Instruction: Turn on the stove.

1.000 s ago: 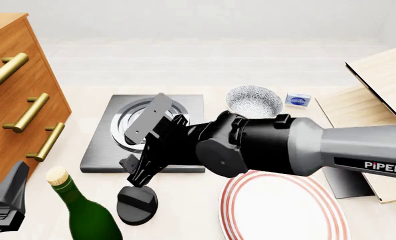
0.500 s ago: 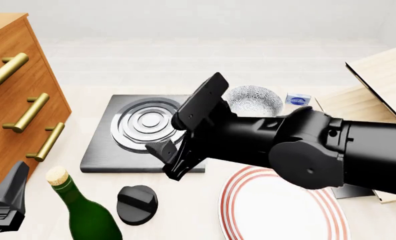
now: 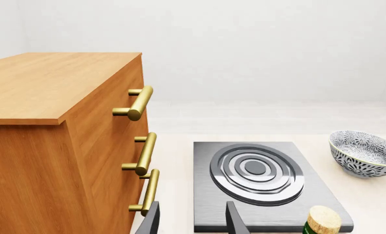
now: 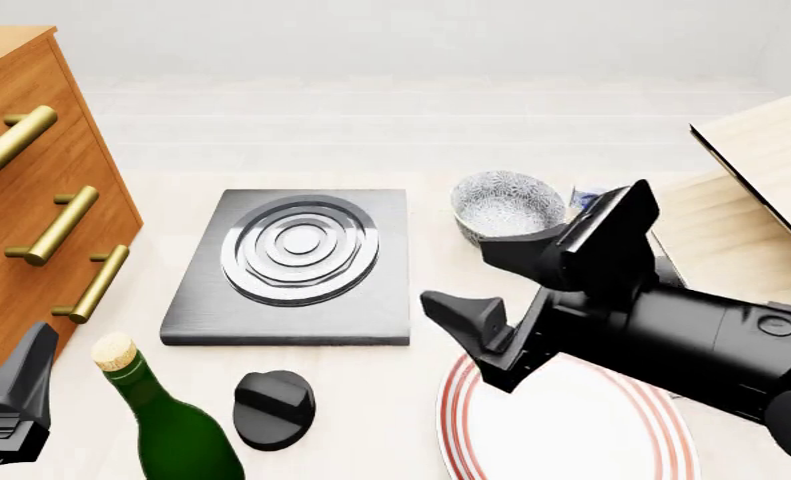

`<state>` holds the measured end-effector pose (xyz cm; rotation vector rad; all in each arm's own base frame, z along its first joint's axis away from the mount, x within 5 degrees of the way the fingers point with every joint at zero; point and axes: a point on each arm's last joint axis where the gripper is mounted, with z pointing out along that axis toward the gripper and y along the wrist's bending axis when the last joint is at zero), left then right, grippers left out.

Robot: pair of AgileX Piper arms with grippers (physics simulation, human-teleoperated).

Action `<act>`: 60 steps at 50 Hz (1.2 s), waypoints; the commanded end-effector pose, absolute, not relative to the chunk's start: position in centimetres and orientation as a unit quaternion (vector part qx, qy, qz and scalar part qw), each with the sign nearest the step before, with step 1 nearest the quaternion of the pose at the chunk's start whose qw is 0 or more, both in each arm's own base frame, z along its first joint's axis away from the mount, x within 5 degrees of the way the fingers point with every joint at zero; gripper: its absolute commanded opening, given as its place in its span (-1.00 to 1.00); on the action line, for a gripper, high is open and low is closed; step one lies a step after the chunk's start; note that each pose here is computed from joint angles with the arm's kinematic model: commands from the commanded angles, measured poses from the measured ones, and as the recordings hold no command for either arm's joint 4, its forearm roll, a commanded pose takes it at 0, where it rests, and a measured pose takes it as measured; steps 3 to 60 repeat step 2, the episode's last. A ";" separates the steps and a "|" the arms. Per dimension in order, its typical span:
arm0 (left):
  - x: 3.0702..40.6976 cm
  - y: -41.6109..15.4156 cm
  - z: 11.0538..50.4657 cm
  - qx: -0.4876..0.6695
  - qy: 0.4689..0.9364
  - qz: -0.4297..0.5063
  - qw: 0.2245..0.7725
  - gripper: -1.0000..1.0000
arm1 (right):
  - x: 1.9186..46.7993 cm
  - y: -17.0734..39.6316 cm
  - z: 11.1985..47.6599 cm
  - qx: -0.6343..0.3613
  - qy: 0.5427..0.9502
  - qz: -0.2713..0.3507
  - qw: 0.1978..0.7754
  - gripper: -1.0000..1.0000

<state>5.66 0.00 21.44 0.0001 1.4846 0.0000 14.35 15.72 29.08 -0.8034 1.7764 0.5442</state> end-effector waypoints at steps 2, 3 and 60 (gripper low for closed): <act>5.7 0.0 21.4 0.000 0.676 0.000 0.737 1.00 | 11.8 11.1 27.1 -0.286 0.759 0.223 0.540 1.00; 5.7 0.0 21.4 0.000 0.676 0.000 0.737 1.00 | 11.8 11.1 27.1 -0.286 0.759 0.223 0.540 1.00; 5.7 0.0 21.4 0.000 0.676 0.000 0.737 1.00 | 11.8 11.1 27.1 -0.286 0.759 0.223 0.540 1.00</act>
